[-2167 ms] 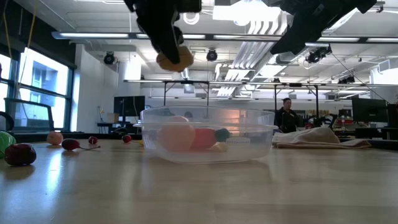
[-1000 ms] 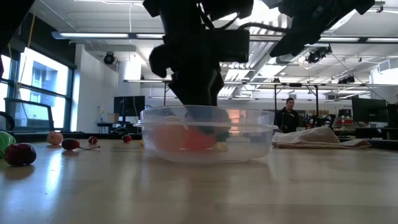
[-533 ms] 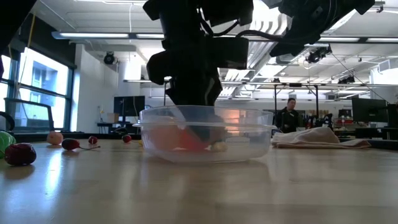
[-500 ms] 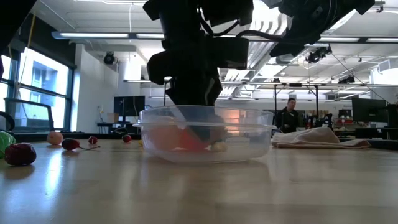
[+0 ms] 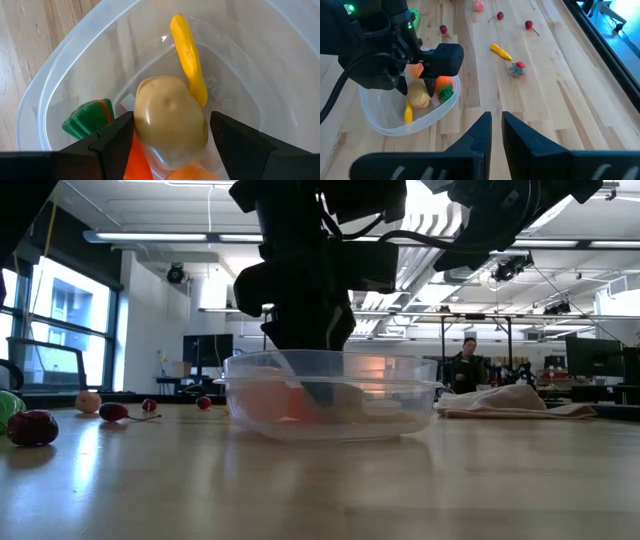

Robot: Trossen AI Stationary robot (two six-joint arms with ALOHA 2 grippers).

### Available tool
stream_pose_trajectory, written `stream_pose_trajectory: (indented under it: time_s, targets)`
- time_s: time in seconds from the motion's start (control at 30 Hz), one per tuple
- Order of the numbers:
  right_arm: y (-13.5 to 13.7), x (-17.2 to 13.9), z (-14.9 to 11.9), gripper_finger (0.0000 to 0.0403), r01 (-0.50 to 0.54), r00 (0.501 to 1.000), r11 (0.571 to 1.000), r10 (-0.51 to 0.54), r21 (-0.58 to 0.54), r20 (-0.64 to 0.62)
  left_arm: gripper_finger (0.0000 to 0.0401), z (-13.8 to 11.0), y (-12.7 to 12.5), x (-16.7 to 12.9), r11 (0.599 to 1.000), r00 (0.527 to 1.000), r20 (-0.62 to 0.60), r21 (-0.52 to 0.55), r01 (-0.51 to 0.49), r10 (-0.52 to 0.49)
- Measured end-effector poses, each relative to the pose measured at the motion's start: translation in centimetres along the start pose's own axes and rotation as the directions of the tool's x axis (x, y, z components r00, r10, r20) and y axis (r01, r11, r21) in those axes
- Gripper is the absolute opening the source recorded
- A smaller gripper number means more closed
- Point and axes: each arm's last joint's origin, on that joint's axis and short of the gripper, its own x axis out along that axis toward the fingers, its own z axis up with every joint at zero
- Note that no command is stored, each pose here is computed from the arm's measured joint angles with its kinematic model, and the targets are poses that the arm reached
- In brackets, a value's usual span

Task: Pick and placing Produce into tupperware
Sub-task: Put the potato into the transparent bin, then put the strawberry into the transparent bin

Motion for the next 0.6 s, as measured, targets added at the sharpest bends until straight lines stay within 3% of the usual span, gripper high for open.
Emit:
stream_pose_trajectory:
  time_s: [0.33,0.6]
  targets:
    - [0.0,0.0,0.0,0.0032,0.0,1.0,1.0,0.0,0.0,0.0,0.0215,0.5,0.0,-1.6,0.999,0.998,-0.041,-0.011,0.041,-0.041]
    - [0.0,0.0,0.0,0.0032,0.0,1.0,1.0,0.0,0.0,0.0,0.0197,1.7,0.5,-5.3,0.999,0.996,-0.08,-0.04,-0.036,0.033]
